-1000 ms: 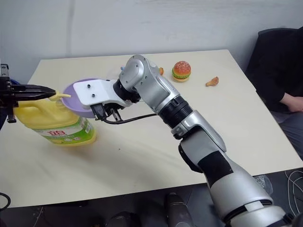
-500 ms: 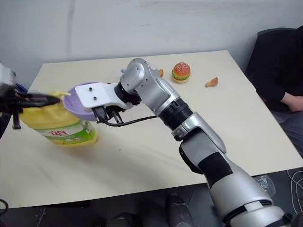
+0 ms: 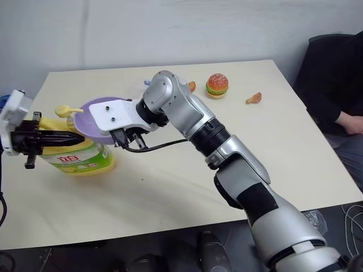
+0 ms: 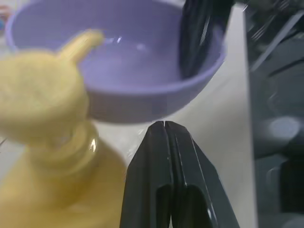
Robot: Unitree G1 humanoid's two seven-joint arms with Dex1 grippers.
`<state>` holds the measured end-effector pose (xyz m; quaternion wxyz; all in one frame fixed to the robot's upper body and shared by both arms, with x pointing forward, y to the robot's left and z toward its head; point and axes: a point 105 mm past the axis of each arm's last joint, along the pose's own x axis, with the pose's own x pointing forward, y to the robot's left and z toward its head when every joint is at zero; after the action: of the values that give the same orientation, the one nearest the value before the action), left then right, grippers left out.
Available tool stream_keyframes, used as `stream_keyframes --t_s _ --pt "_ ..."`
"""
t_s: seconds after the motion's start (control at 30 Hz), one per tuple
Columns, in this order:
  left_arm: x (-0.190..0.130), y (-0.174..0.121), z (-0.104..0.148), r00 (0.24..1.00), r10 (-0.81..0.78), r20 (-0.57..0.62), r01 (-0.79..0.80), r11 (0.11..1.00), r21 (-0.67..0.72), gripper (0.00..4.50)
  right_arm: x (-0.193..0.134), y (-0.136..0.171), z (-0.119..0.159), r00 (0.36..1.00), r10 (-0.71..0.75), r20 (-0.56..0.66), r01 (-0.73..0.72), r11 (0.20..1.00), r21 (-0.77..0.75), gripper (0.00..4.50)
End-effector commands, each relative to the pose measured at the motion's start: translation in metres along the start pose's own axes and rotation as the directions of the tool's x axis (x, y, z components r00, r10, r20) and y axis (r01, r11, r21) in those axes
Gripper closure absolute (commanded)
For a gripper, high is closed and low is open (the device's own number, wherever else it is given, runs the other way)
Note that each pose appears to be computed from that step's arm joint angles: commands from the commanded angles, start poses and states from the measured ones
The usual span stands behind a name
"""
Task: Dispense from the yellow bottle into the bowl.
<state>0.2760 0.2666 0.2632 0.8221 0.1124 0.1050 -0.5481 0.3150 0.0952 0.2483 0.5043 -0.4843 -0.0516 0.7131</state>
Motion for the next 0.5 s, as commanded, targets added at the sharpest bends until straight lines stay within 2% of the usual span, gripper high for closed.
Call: stream_keyframes --t_s 0.03,0.2,0.33,0.5 --pt "-0.022 -0.018 0.046 0.996 -0.003 0.085 -0.004 0.997 0.083 4.47 -0.003 -0.004 0.011 1.000 -0.013 0.014 0.013 0.998 -0.057 4.45" --pt "-0.045 -0.019 0.069 0.992 0.067 0.105 -0.080 0.989 0.125 4.47 -0.004 -0.005 0.008 1.000 -0.013 0.008 0.014 0.998 -0.062 4.45" --pt "-0.062 0.007 0.066 0.972 0.235 0.029 -0.236 0.954 0.187 4.47 -0.004 -0.008 0.011 1.000 -0.021 0.016 0.022 0.997 -0.068 4.45" --pt "-0.055 0.029 0.054 0.963 0.268 -0.001 -0.262 0.942 0.210 4.47 -0.004 -0.010 0.013 1.000 -0.022 0.021 0.023 0.997 -0.071 4.45"
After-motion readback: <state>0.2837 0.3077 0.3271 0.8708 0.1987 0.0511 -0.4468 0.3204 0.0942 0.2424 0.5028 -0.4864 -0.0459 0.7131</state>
